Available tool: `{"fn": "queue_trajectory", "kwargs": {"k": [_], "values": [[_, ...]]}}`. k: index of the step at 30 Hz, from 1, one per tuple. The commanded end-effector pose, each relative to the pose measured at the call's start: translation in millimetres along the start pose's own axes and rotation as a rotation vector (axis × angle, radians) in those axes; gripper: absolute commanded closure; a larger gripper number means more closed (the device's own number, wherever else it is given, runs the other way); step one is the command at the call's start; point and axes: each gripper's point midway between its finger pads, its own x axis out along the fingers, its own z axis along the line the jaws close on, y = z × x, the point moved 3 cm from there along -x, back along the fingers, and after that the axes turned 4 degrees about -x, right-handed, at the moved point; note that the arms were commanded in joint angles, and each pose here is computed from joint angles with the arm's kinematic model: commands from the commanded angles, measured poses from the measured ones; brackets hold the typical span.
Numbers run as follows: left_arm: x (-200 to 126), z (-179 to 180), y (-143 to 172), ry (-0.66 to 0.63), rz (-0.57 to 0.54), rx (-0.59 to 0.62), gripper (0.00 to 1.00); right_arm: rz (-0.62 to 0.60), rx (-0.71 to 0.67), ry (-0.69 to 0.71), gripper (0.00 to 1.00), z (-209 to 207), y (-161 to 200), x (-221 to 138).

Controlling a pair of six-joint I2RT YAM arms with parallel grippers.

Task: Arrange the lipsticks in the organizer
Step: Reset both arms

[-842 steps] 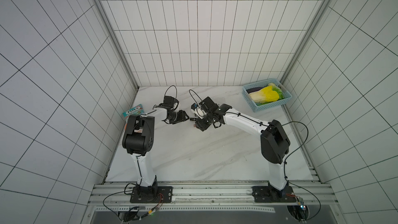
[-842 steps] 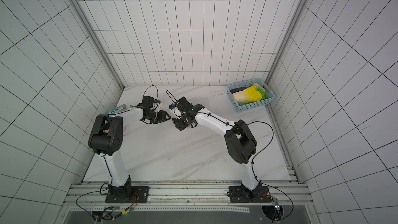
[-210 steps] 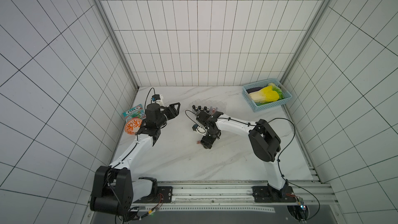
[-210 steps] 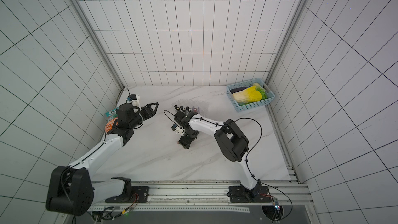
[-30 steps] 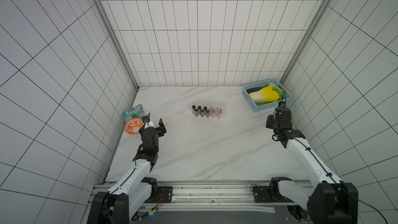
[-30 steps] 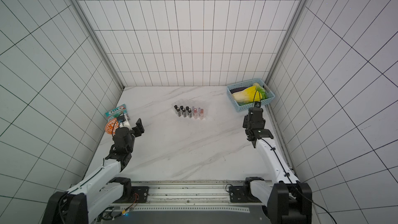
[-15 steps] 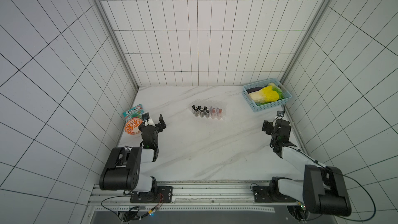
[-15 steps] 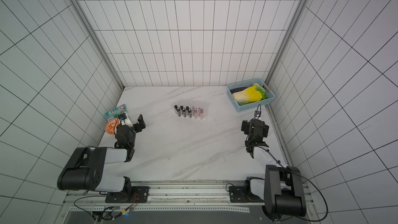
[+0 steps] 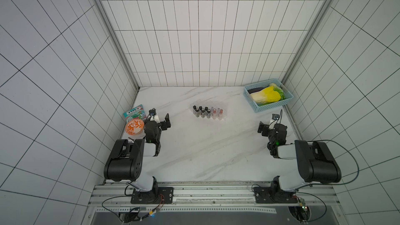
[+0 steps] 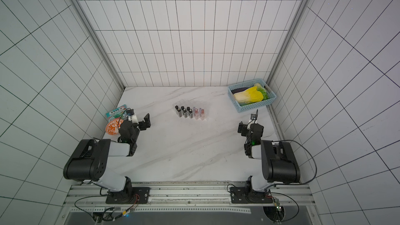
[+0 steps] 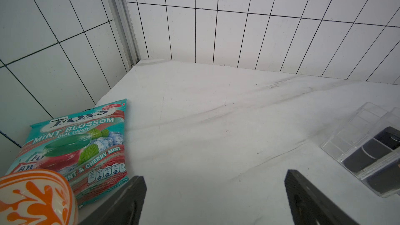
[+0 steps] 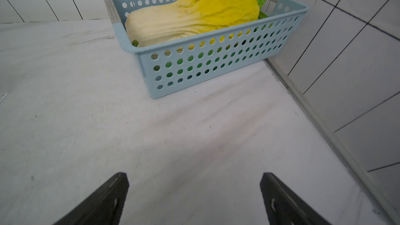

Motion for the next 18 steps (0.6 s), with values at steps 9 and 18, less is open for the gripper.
{"fn": "queue_trajectory", "kwargs": {"k": [9,18], "values": [[8.8,1.5,-3.8,-0.021,0.042,-0.009,0.02,-0.011,0.020,-0.017,0.01,-2.9,-24.6,15.3],[8.4,1.9,-3.2,-0.021,0.045,-0.009,0.02,-0.010,0.020,-0.016,0.01,-3.4,-24.6,15.2]]}}
